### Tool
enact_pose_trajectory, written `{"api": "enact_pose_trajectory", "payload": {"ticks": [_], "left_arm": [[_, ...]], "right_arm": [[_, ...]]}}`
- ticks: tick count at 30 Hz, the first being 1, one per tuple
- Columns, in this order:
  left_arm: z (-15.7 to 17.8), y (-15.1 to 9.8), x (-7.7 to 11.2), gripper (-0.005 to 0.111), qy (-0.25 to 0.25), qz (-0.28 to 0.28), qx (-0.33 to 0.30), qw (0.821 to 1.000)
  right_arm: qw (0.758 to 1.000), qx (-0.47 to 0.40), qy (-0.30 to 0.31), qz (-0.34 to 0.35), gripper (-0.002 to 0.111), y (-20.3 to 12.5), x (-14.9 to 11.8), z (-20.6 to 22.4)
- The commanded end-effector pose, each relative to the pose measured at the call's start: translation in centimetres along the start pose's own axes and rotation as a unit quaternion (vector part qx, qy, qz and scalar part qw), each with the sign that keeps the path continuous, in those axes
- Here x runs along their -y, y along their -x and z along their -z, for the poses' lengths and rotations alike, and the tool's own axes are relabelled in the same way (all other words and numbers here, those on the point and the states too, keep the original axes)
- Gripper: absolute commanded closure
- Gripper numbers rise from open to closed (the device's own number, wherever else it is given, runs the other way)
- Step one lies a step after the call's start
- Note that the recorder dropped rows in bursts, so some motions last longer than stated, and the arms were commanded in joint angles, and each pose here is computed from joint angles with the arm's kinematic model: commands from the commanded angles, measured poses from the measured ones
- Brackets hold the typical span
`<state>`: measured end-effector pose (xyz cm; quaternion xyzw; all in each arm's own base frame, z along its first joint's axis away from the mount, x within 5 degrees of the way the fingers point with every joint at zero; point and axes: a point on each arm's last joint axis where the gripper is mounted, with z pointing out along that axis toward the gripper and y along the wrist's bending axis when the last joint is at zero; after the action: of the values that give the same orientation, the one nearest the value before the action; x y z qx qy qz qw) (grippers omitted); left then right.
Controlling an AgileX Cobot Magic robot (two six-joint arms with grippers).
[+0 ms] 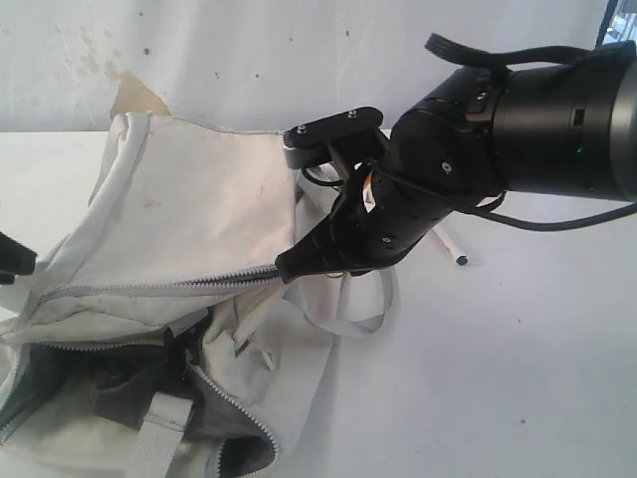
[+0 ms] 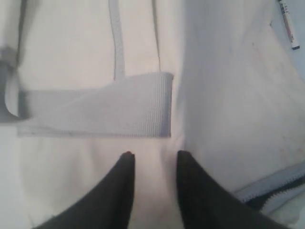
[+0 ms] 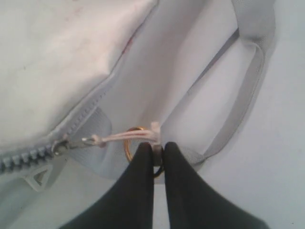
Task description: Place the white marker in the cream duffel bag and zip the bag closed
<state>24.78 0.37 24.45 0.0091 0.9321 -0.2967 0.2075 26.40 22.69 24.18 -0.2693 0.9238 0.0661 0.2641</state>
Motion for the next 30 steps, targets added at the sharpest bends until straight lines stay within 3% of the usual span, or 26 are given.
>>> {"api": "enact_pose_trajectory", "payload": {"ticks": [1,4,6,9,12,16,23,30], "left_arm": [[1.6,2.0,0.9,0.035,0.001,-0.051,0.028,0.998],[2.4,2.4,2.3,0.019,-0.043,-0.090,0.016,0.995],[2.3,2.5,4.7,0.018,-0.113,-0.165,0.009,0.980],[1.4,2.1,6.1,0.018,-0.129,-0.225,-0.006,0.966],[0.3,1.5,8.0,0.018,-0.151,-0.326,-0.021,0.933],[-1.1,1.0,10.2,0.018,-0.158,-0.461,-0.008,0.873],[-3.0,1.2,12.5,0.018,-0.116,-0.495,0.032,0.861],[-6.1,0.3,14.1,0.018,-0.146,-0.505,0.011,0.851]], "right_arm": [[1.000,0.013,0.001,-0.001,0.108,0.2,0.4,0.3],[1.000,0.013,0.006,0.002,0.108,0.2,0.3,0.3],[0.999,0.034,0.011,0.018,0.108,0.5,0.2,0.3],[0.998,0.054,0.015,0.036,0.108,0.9,0.1,0.3],[0.996,0.068,0.018,0.046,0.108,1.1,0.1,0.4],[0.996,0.070,0.016,0.049,0.108,1.2,0.1,0.4],[0.996,0.078,0.018,0.049,0.108,1.3,0.0,0.4],[0.995,0.079,0.018,0.049,0.108,1.3,0.0,0.4]]}}
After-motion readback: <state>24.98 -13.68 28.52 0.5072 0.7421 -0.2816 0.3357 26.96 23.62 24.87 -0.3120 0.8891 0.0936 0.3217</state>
